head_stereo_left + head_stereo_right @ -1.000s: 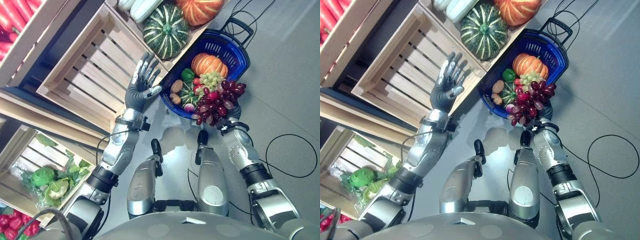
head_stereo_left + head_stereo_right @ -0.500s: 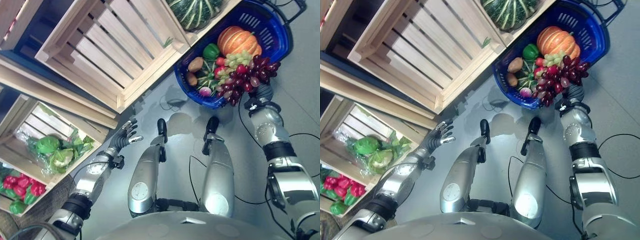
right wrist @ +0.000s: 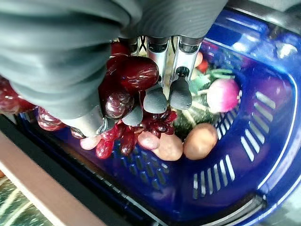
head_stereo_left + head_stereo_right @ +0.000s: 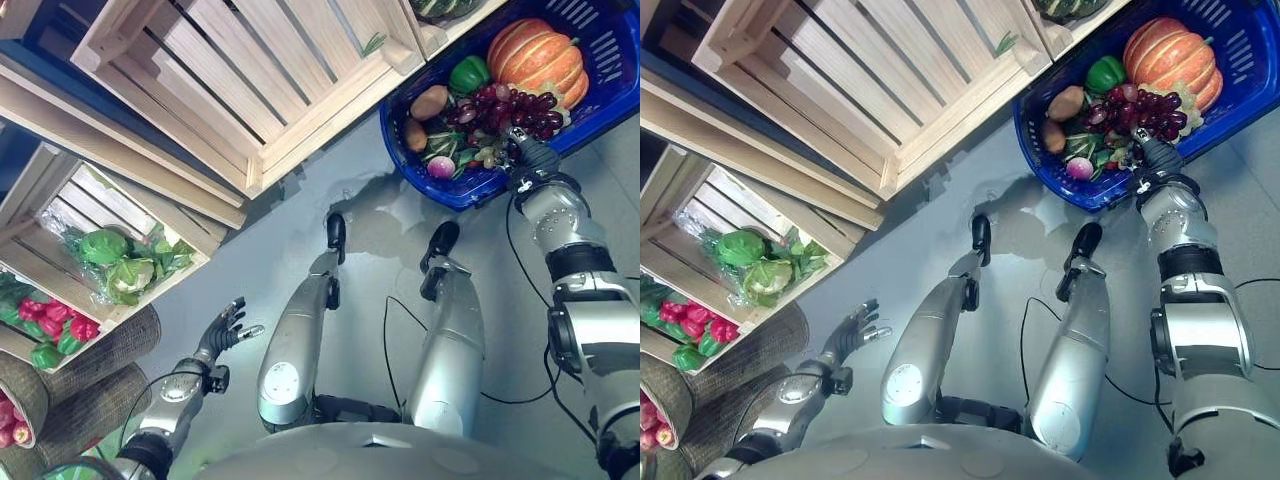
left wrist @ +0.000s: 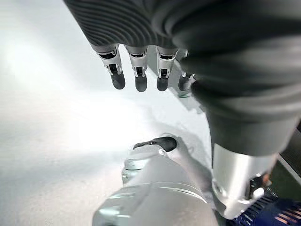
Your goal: Pick up fruits and vegetables into the basket
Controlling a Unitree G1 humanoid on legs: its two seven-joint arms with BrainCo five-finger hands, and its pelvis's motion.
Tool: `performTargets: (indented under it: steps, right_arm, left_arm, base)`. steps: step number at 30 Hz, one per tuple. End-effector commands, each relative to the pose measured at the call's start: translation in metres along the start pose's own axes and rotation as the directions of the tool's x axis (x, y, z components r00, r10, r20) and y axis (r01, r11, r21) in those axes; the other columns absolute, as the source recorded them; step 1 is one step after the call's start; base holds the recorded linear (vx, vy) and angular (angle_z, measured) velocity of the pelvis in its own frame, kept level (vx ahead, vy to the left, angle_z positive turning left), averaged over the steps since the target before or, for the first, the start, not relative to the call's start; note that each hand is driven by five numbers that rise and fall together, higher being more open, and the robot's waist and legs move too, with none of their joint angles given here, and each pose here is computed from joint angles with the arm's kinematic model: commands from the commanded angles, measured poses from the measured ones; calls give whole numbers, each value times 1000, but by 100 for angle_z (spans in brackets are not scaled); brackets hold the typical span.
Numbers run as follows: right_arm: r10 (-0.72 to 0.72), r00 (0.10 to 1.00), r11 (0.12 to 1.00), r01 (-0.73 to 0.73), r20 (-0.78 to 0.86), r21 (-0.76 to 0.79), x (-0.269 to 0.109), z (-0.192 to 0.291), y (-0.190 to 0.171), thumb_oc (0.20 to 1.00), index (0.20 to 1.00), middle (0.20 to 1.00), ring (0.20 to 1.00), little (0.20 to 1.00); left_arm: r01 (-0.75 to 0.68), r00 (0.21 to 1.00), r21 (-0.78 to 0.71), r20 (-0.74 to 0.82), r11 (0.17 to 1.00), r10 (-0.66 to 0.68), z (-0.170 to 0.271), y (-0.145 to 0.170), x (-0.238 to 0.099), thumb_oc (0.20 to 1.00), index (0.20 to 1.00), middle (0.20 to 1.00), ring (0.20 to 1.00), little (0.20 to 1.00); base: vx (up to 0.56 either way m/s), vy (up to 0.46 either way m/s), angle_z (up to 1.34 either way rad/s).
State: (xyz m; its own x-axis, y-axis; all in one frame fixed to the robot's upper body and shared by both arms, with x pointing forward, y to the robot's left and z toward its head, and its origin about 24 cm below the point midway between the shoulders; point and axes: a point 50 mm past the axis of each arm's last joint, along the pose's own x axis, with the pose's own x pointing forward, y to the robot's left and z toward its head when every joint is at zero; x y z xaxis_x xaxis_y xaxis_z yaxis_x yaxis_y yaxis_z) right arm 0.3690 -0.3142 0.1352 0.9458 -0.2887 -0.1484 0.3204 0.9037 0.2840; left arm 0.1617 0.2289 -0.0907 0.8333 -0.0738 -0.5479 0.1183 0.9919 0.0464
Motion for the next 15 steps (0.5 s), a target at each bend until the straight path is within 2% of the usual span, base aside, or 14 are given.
performTargets:
  steps: [1,5,11,12,13,14,15]
  right_arm:
    - [-81,991,992,90,105,-84,-5,52,-26,200,200,200,200,200]
    - [-155,985,986,158,71,-44,-4,57,-34,200,200,200,200,200]
    - [-178,983,984,179,54,-11,-5,55,-42,200,200,200,200,200]
    - [-179,983,984,179,42,-4,-5,52,-45,504,504,504,504,504]
    - [-180,983,984,180,41,-2,-5,52,-45,733,733,733,733,733]
    - [-181,983,984,181,30,0,-5,49,-46,1000,1000,1000,1000,1000]
    - [-181,983,983,181,20,-10,-5,46,-49,1000,1000,1000,1000,1000]
  left_arm:
    - [30,998,-18,-50,999,-31,-18,-15,-7,1000,1000,1000,1000,1000]
    - [13,998,-5,-54,1000,-13,-19,-15,-7,1000,1000,1000,1000,1000]
    - [5,999,-16,-40,1000,-5,-17,-19,-6,1000,1000,1000,1000,1000]
    - [-4,999,-14,-45,1000,3,-17,-18,-6,1000,1000,1000,1000,1000]
    - [-5,999,-12,-46,1000,5,-17,-18,-6,1000,1000,1000,1000,1000]
    - [-12,999,-1,-53,1000,12,-17,-18,-6,1000,1000,1000,1000,1000]
    - [-13,999,0,-50,1000,13,-16,-18,-5,1000,1000,1000,1000,1000]
  base:
    - [-26,-20,5]
    - [-20,-15,4]
    - [-19,7,4]
    - [-20,9,3]
    - [0,0,0]
    - [0,0,0]
    - [0,0,0]
